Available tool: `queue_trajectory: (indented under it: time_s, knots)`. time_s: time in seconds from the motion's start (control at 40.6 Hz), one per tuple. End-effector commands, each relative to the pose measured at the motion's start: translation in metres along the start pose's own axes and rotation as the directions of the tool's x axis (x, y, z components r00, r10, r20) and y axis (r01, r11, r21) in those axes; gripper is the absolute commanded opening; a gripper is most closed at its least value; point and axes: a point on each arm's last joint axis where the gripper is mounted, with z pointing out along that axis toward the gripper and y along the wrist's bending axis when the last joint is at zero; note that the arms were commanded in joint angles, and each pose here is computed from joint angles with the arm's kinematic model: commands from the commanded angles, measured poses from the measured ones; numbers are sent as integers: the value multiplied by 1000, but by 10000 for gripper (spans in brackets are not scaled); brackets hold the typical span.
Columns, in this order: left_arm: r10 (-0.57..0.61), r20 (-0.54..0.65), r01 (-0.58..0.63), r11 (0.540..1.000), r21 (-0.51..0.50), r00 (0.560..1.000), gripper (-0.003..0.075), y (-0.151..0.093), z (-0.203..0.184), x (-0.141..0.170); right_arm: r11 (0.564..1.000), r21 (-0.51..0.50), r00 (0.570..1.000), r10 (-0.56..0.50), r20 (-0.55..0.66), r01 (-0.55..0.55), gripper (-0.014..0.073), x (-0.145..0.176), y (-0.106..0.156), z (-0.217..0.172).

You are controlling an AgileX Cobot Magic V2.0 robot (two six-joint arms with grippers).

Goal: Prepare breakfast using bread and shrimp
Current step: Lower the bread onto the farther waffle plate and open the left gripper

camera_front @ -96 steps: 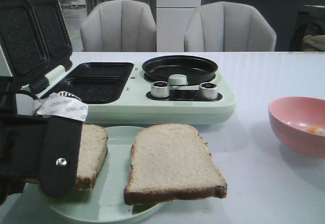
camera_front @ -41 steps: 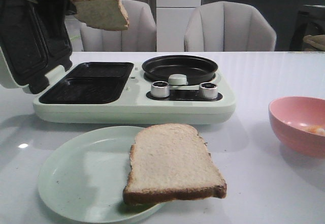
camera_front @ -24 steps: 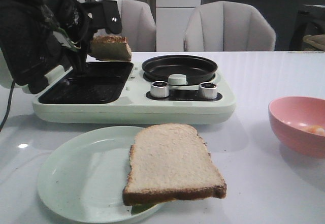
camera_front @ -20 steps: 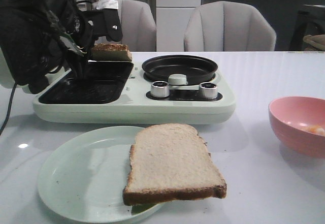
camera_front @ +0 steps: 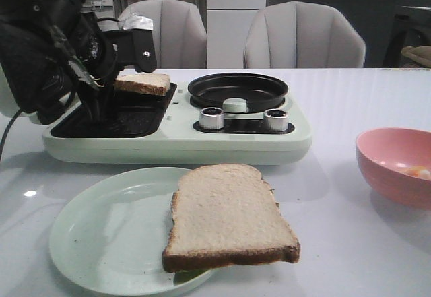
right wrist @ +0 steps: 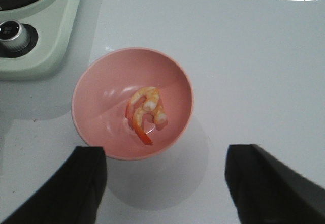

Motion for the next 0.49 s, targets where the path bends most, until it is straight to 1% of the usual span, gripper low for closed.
queue_trajectory:
  time_s: [0.0,0.074,0.123,0.246,0.32,0.369,0.418,0.468]
  knots:
    - [-44,42,49,993,-112,998,481,43,-37,-2,1000,5,994,0,107,-1,591,-16,0,-7]
    - [-68,64,75,990,-119,996,520,48,-48,-3,1000,5,994,0,107,-1,591,-16,0,-7]
    - [-105,80,115,985,-128,991,519,51,-59,-4,1000,5,994,0,107,-1,591,-16,0,-7]
    - [-112,104,127,981,-149,988,518,52,-89,-8,1000,5,994,0,107,-1,591,-16,0,-7]
    - [-121,113,138,979,-153,986,518,47,-113,-10,1000,5,994,0,107,-1,591,-16,0,-7]
    - [-153,104,168,973,-159,983,518,44,-129,-10,1000,5,994,0,107,-1,591,-16,0,-7]
    - [-234,74,243,957,-156,969,518,40,-145,-8,1000,5,994,0,107,-1,591,-16,0,-7]
    - [-358,24,358,927,-116,934,515,36,-161,-6,1000,5,994,0,107,-1,591,-16,0,-7]
